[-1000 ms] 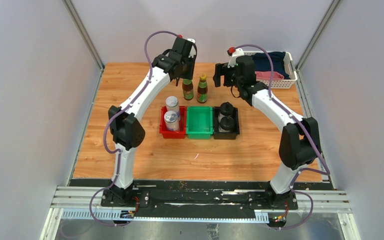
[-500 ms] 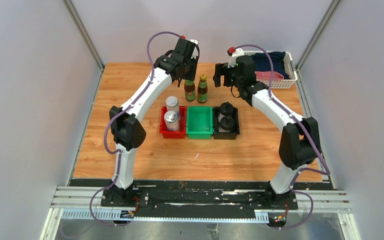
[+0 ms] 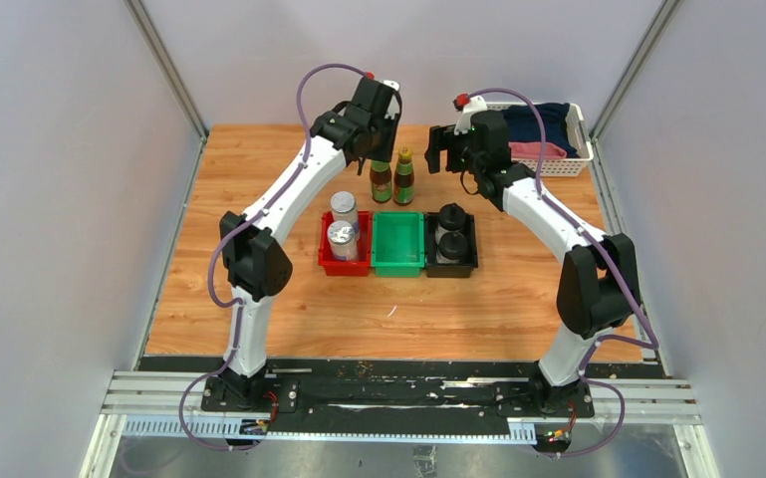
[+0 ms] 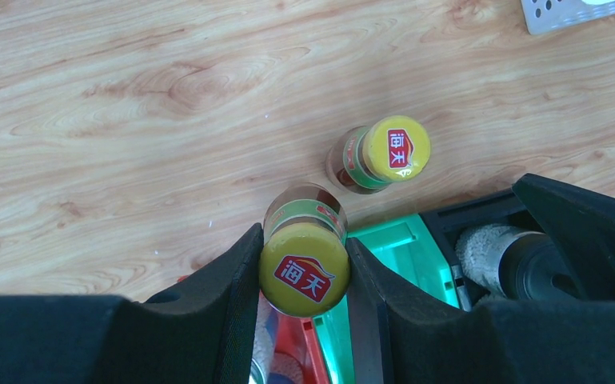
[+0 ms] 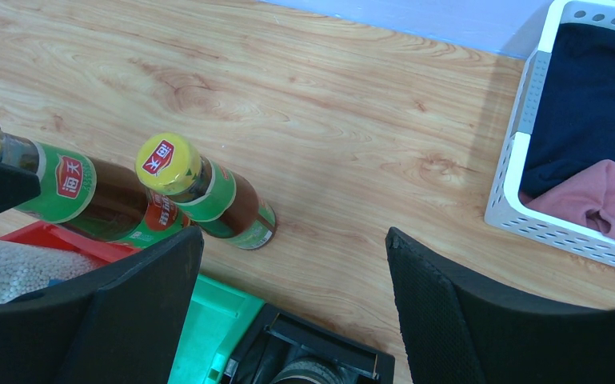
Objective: Organize the condiment bottles
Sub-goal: Place the bottle in the storage box.
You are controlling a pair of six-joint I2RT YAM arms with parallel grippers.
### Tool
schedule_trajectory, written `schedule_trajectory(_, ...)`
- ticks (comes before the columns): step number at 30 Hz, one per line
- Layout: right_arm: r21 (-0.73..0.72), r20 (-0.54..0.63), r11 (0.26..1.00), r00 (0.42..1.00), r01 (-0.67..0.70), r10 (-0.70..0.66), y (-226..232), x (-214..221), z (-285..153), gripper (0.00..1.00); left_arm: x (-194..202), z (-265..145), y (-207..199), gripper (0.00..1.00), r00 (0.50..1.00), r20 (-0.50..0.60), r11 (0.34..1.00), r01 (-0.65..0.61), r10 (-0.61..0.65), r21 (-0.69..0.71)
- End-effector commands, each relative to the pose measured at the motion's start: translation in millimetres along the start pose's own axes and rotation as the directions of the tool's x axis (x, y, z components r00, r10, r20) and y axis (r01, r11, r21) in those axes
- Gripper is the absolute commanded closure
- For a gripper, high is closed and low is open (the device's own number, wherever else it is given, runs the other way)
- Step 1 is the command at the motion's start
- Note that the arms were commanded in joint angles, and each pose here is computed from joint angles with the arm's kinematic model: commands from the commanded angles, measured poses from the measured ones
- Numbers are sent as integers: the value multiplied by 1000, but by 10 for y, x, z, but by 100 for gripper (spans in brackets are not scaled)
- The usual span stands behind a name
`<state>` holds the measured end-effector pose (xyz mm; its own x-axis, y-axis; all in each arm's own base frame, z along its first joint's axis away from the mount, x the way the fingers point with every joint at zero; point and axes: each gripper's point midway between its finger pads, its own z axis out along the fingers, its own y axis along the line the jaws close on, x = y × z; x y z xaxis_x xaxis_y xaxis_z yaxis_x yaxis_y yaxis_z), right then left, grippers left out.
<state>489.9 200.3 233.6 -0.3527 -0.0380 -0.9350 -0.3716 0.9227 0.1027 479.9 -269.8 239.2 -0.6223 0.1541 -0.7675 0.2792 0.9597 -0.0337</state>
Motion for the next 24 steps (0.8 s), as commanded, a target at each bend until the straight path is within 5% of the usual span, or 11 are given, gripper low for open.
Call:
schedule_trajectory(1, 20, 43, 1000, 999, -13, 12, -79, -143, -108, 12, -520, -407, -75, 100, 986, 168, 1000, 4, -9, 31)
schedule_trajectory(24, 34, 44, 999, 999, -12, 10, -114, -141, -122, 12, -528, -511, -206, 100, 983, 183, 999, -15, 7, 38)
